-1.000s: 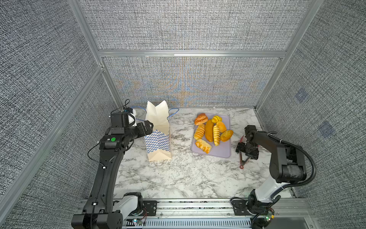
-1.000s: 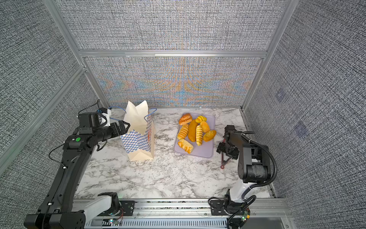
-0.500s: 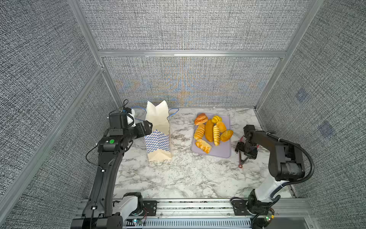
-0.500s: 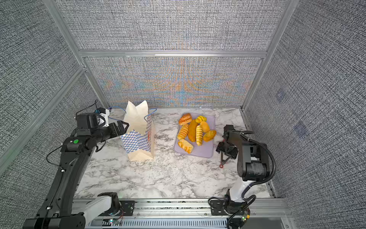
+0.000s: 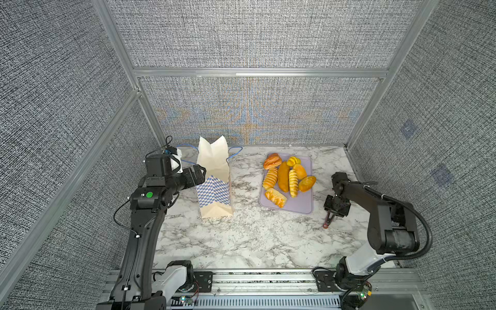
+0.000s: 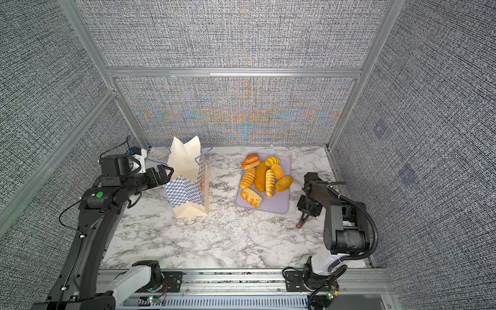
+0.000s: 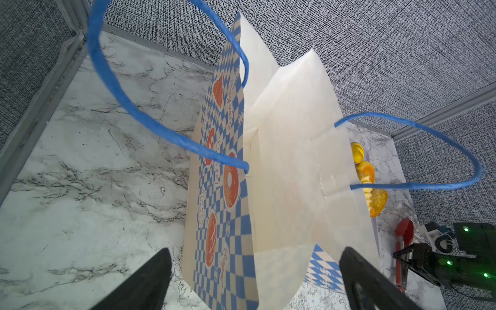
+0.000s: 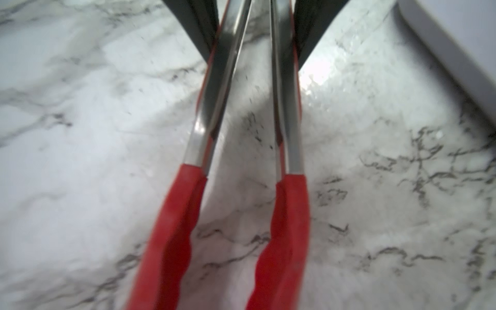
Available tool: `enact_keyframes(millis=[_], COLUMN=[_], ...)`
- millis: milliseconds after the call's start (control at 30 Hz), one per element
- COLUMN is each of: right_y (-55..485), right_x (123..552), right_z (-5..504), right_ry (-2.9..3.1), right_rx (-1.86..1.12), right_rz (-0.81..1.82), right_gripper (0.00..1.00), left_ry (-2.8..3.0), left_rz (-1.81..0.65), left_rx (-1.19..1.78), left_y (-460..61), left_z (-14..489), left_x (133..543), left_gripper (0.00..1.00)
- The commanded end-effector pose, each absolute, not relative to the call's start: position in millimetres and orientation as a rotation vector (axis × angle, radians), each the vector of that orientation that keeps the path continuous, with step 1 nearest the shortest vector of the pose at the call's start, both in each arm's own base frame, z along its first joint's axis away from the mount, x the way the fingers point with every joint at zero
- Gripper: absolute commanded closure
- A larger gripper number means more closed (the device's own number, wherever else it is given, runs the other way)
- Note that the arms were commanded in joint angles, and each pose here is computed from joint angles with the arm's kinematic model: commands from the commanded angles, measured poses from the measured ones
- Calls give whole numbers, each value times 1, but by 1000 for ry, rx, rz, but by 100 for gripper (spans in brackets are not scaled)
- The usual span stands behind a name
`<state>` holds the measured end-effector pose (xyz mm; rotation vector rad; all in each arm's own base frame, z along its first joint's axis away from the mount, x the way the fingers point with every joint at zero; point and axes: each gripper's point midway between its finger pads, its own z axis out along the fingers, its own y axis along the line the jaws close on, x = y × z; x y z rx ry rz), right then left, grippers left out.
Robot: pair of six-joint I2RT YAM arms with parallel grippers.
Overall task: Pack bread into a paper bag
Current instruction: Pick up the pair of food tongs from the middle-right of the table.
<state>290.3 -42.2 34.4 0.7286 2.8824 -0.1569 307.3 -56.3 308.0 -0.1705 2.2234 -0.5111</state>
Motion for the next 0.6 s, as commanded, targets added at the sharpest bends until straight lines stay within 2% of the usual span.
enact_keyframes(millis=[0,567], right_y=[-44,3], right_x=[284,259], right_z=[50,159], right_ry=[2863,2646], right_rx=[688,526], right_rz=[-170,249], right_gripper=[60,64], left_ry=[2220,2243], left_rz=[-506,-441], left_rx=[-175,-192], left_y=[-55,-46], left_z=[312,317], left_x=[303,269], left_gripper=[2,2])
